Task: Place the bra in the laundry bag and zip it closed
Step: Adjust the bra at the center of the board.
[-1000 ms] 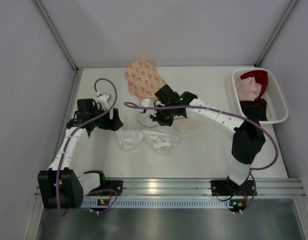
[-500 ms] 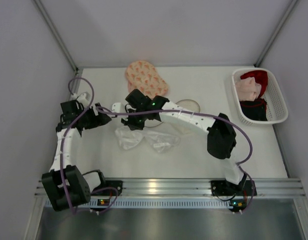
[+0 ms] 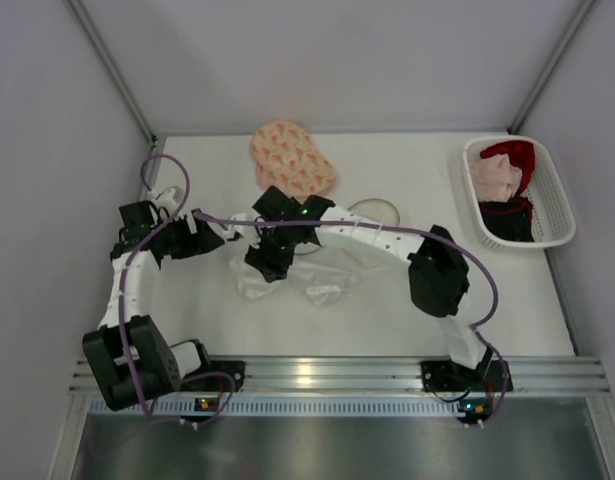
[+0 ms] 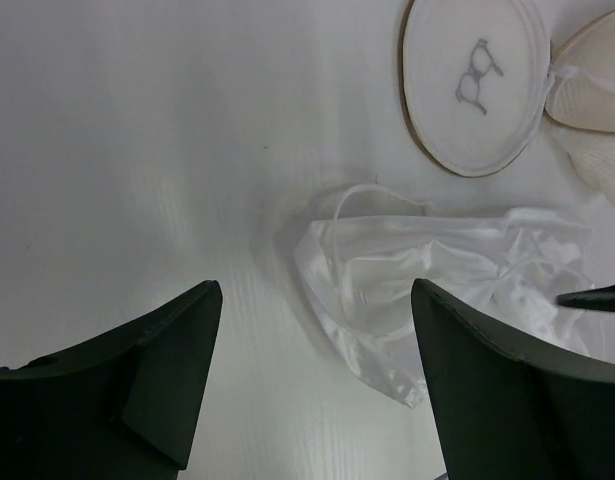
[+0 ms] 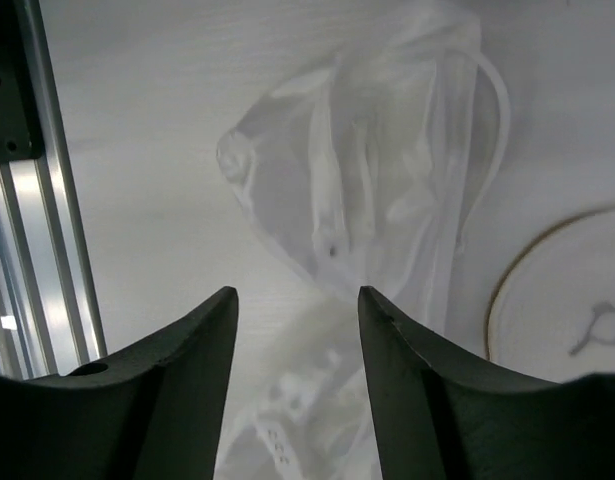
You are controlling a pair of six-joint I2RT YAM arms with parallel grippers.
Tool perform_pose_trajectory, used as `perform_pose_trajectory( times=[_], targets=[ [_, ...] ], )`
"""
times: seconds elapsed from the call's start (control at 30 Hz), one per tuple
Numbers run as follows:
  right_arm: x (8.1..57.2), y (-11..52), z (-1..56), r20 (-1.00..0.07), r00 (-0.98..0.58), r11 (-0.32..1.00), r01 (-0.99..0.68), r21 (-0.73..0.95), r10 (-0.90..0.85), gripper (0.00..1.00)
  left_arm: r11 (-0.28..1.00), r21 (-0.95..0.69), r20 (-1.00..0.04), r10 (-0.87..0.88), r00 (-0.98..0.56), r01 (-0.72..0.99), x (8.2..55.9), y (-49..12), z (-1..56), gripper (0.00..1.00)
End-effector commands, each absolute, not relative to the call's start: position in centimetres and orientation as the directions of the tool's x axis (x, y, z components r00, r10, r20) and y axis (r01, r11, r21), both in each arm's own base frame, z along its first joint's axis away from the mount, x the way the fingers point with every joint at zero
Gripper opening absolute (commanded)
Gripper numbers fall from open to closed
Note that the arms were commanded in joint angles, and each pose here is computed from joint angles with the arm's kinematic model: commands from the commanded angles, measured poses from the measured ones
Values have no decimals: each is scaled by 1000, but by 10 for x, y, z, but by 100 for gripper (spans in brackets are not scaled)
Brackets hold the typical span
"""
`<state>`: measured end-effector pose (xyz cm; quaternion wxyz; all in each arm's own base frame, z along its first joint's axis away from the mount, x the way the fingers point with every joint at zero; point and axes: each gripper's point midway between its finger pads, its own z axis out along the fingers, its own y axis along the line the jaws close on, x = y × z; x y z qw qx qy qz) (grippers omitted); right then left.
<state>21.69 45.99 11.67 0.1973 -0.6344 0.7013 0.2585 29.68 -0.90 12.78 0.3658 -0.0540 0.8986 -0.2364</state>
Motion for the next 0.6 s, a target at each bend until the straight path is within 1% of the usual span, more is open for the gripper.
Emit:
perform_pose_trajectory(
  times=[0.0, 0.03, 0.07, 0.1, 0.17, 0.2, 0.3, 0.33, 0.4, 0.43, 0.47, 0.53, 0.57],
  targets=[
    [222, 389, 169, -611, -141, 95, -990, 108, -779, 50, 864, -435, -681, -131, -721, 254, 303, -19, 131, 82],
    [228, 372, 165, -596, -130, 97, -992, 86, -792, 50, 862, -428, -678, -106, -728, 273, 304, -22, 128, 81],
    [221, 347, 150, -549, -144, 113, -989, 91, -823, 48, 864, -409, -678, -74, -731, 293, 306, -22, 124, 81],
    [220, 335, 142, -526, -150, 120, -989, 91, -837, 45, 863, -399, -682, -53, -730, 310, 309, -24, 124, 79],
    [216, 307, 118, -453, -166, 140, -986, 90, -876, 42, 863, -389, -655, -12, -756, 324, 314, -31, 111, 77],
    [217, 302, 110, -437, -174, 151, -985, 86, -883, 41, 858, -388, -649, 5, -761, 337, 315, -35, 109, 77],
    [231, 298, 93, -421, -226, 213, -974, 79, -878, 38, 856, -364, -628, 67, -776, 368, 326, -43, 98, 75],
    [239, 298, 92, -422, -255, 242, -967, 86, -870, 38, 850, -344, -636, 102, -765, 399, 332, -49, 99, 73],
    [251, 304, 90, -425, -275, 262, -961, 90, -862, 38, 857, -325, -614, 132, -778, 401, 337, -51, 89, 72],
    [257, 307, 91, -433, -290, 278, -956, 92, -853, 38, 850, -326, -610, 146, -779, 414, 337, -55, 87, 69],
    [265, 314, 93, -444, -297, 284, -954, 96, -846, 38, 845, -327, -599, 160, -785, 422, 338, -56, 83, 67],
    [272, 320, 96, -449, -311, 295, -950, 108, -838, 43, 831, -324, -578, 204, -790, 452, 333, -62, 76, 63],
    [279, 329, 99, -463, -306, 291, -951, 106, -832, 44, 824, -339, -557, 212, -803, 454, 326, -65, 72, 59]
  ],
)
